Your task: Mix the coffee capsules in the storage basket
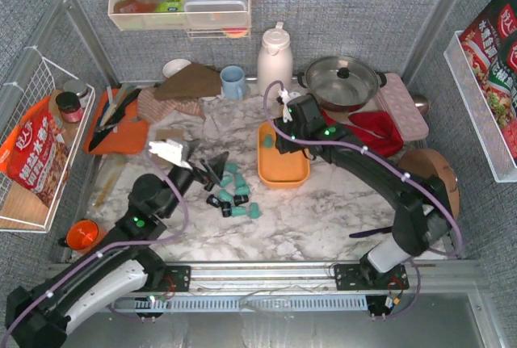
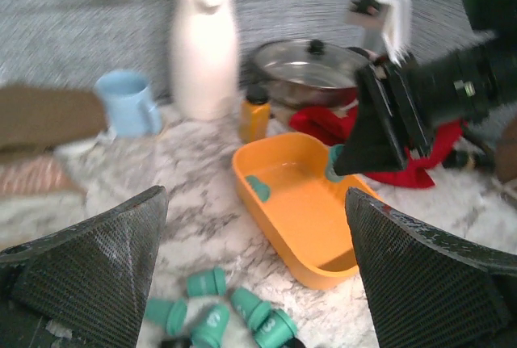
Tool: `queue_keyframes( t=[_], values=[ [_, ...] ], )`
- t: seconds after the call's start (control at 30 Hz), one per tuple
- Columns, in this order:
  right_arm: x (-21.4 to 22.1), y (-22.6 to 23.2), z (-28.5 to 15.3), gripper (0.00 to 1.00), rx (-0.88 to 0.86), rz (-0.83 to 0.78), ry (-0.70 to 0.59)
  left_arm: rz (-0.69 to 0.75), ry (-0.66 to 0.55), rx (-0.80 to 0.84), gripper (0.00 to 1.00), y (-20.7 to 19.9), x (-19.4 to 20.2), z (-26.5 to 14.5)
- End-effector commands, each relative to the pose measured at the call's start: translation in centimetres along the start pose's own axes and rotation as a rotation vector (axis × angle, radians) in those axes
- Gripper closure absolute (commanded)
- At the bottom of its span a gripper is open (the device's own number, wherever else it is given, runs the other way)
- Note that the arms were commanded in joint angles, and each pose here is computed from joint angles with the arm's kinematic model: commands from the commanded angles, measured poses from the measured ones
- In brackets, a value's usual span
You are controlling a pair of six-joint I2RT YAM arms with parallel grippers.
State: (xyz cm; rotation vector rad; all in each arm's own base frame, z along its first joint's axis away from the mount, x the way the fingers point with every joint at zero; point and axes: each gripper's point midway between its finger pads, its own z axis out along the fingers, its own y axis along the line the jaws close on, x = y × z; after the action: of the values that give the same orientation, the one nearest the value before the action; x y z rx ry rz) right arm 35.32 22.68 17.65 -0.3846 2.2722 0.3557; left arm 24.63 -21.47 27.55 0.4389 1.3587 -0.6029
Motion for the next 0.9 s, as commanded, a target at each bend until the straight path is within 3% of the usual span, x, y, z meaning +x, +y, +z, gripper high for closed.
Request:
queue_keyframes(
  t=[0.0, 0.37, 0.7, 0.87],
  values=[
    [-1.6, -1.8, 3.0, 0.70, 0.015, 0.009, -0.013, -0.196, 0.255, -0.392, 0.01, 5.2, 3.5, -3.8],
    [-1.2, -3.9, 10.8, 0.66, 0.042, 0.109, -0.021, -0.144, 0.358, -0.422, 0.01, 5.7, 3.2, -5.7],
    [0.2, -5.0, 14.2, 0.60, 0.066, 0.182, 0.001, -0.158, 0.379, -0.385, 0.01, 5.0, 4.0, -4.9],
    [0.1, -4.9, 14.8, 0.47, 0.056, 0.207, -0.004, -0.163, 0.391, -0.387, 0.01, 4.9, 4.4, -4.9]
  ],
)
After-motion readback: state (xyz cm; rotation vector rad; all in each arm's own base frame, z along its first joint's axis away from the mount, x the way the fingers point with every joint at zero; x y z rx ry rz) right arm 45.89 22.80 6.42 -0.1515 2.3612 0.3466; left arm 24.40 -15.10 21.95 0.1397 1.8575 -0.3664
